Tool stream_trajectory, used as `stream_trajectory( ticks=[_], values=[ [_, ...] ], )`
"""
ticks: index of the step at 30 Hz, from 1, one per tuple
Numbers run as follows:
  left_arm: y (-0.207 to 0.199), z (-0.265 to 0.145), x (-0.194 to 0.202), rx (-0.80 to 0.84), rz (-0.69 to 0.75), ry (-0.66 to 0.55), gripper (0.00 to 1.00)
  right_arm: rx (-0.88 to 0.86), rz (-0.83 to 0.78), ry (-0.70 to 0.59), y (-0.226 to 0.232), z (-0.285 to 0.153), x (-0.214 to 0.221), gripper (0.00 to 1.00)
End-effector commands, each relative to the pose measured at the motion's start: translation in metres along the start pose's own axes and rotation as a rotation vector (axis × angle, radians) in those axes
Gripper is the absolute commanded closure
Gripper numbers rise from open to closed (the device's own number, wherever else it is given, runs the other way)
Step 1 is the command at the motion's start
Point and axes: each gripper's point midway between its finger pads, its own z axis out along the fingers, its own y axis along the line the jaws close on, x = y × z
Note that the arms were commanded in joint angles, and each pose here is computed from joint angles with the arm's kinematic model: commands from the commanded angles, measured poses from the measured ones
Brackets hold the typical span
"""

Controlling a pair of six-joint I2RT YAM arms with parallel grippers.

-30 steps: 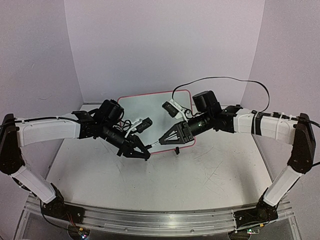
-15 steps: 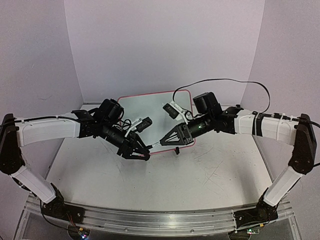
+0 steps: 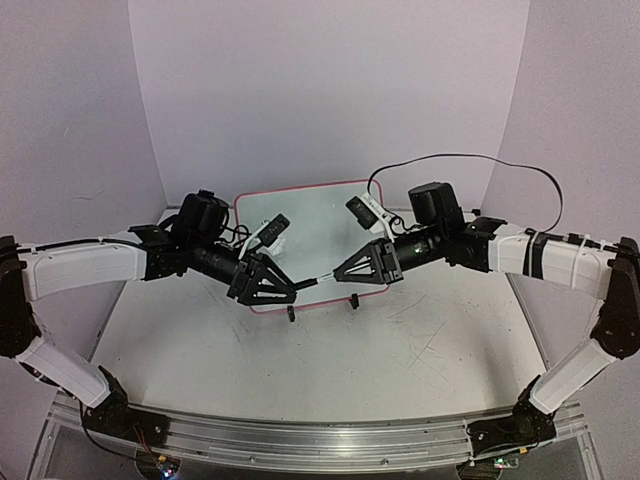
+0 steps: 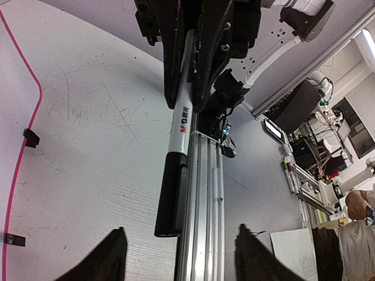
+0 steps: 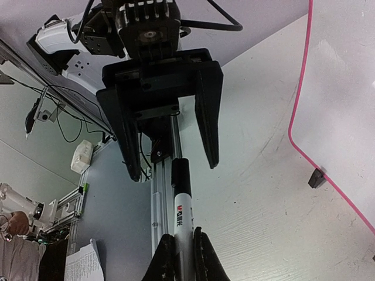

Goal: Write a sentence on the whiteboard
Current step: Pass from the left arm to the right, then open the pen cap from the whiteboard marker.

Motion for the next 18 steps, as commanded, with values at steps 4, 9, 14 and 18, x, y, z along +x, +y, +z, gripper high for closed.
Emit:
stream_trajectory(
  ticks=[4, 9, 14, 18],
  values=[
    [-0.014, 0.004, -0.031, 0.089, 0.052, -0.048, 0.56, -0.039, -0.043, -0.025, 0.013, -0.002, -0.010, 1.00],
    [-0.015, 0.010, -0.031, 0.100, 0.047, -0.041, 0.59, -0.036, -0.041, -0.021, 0.012, 0.000, -0.009, 1.00],
    [-0.013, 0.012, -0.032, 0.086, 0.052, -0.045, 0.71, -0.032, -0.040, -0.015, 0.009, 0.003, -0.007, 1.00],
    [-0.009, 0.013, -0.033, 0.074, 0.042, -0.047, 0.82, -0.036, -0.037, -0.008, 0.009, 0.004, -0.005, 1.00]
  ],
)
